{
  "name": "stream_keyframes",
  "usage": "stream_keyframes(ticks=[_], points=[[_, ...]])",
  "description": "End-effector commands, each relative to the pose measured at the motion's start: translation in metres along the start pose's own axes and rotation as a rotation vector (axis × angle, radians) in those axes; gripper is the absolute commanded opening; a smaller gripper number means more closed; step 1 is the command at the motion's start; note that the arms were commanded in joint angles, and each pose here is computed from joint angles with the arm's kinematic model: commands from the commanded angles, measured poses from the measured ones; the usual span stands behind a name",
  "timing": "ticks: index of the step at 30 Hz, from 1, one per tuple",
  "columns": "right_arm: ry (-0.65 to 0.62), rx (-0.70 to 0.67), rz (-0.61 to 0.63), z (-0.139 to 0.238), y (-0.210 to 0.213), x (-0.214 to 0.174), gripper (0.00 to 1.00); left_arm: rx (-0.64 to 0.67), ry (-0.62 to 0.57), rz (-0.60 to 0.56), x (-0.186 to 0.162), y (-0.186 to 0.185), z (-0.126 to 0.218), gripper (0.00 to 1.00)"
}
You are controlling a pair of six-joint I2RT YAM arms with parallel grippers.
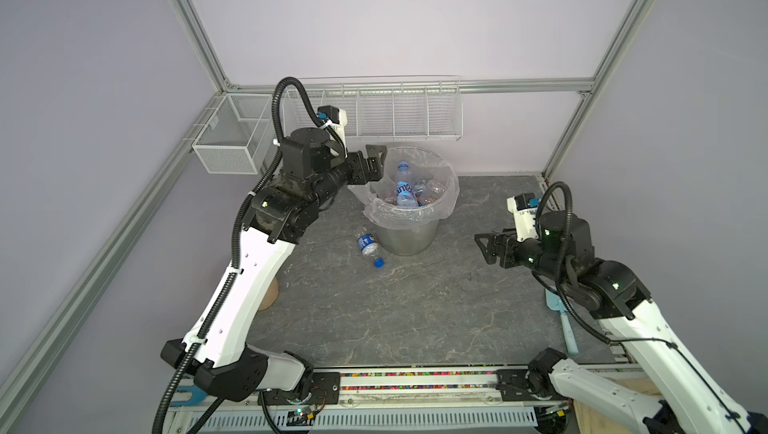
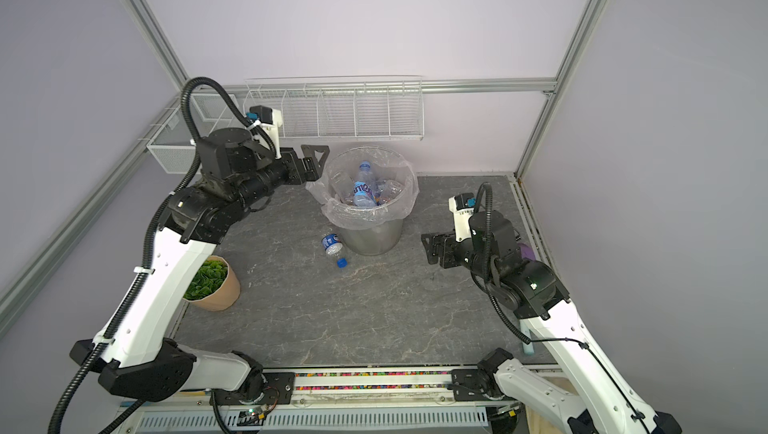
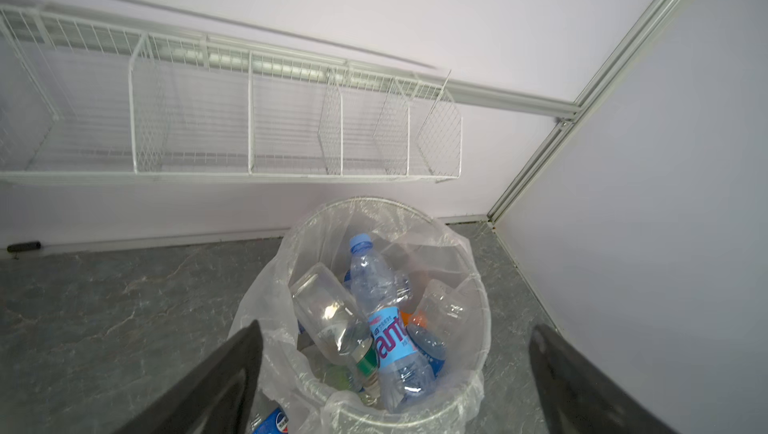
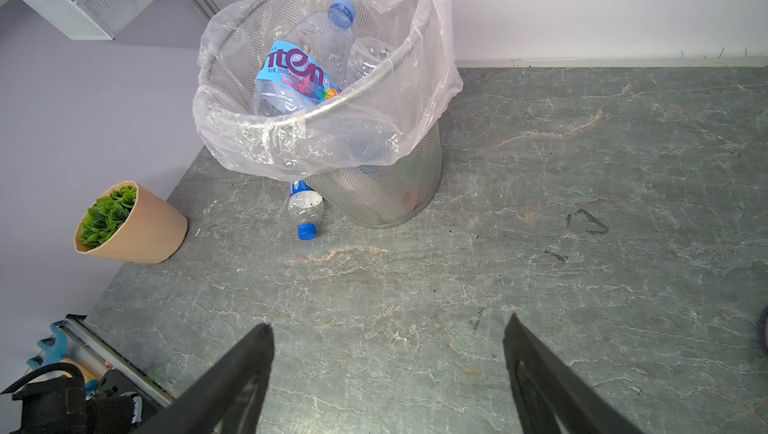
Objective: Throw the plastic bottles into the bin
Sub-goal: 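Lower the left gripper to the small blue-labelled bottle beside the bin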
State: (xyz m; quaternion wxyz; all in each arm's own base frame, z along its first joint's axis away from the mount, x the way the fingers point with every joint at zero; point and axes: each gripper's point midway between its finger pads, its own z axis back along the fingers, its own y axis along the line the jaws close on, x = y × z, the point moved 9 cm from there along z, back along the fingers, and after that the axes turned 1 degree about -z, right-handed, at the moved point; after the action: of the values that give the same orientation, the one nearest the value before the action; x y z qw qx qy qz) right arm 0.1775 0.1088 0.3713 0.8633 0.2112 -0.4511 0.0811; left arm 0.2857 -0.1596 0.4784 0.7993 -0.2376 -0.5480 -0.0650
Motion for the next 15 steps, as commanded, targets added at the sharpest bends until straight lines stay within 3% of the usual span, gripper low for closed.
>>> stream_keyframes(ticks=[1,15], points=[[0.004,-0.016,-0.003,0.002,-0.004,-0.004,0.89,0.03,0.038,0.088,-0.017,0.025,-0.006,0.99],[0.018,-0.033,-0.003,-0.002,-0.007,-0.008,0.89,0.091,0.141,0.377,-0.095,0.108,-0.032,1.0]])
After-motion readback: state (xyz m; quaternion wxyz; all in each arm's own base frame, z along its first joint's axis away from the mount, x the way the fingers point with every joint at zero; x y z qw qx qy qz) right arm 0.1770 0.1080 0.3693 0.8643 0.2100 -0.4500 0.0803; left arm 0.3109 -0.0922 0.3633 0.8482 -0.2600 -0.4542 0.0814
